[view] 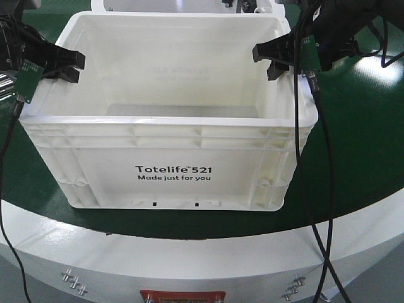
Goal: Place moving items into box and shelve
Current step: 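Close both grippers on the crate's side rims, then lift the crate off the conveyor with both grippers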
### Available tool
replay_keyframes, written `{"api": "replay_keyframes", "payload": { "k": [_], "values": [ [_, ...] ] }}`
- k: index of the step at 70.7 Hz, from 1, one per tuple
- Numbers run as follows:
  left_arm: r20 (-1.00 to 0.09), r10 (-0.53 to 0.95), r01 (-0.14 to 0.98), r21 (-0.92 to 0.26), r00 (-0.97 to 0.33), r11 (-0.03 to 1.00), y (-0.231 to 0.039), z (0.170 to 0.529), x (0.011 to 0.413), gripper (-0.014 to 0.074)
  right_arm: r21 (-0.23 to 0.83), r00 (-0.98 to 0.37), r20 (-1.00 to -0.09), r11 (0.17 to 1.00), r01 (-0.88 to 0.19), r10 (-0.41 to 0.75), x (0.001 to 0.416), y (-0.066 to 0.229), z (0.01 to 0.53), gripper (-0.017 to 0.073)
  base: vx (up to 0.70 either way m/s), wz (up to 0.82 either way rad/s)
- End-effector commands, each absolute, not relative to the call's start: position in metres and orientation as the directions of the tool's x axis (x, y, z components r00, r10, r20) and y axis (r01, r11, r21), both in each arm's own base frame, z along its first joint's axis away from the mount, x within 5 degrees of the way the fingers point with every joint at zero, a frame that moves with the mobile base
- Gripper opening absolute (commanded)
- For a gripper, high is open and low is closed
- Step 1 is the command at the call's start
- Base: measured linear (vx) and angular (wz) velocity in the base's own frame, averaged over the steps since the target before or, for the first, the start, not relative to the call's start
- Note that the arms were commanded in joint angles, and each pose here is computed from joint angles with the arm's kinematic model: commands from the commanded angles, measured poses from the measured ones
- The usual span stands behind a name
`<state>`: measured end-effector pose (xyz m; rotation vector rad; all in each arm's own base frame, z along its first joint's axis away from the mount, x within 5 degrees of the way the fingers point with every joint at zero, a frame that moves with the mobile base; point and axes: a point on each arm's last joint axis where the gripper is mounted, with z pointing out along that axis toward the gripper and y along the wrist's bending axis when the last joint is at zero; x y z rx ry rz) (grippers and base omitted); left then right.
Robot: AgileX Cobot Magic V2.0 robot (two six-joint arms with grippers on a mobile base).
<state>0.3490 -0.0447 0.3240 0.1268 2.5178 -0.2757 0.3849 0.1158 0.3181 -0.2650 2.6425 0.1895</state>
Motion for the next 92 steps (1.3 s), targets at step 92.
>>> {"api": "replay_keyframes", "payload": {
  "k": [92],
  "values": [
    [-0.796,-0.027,0.224,-0.204,-0.605,0.953,-0.047,0.414,0.295,-0.0020,0.135,-0.700,-0.706,0.949,-0.284,-0.109,0.324,0.104,0.424,-0.0012,0.00,0.00]
  ]
}}
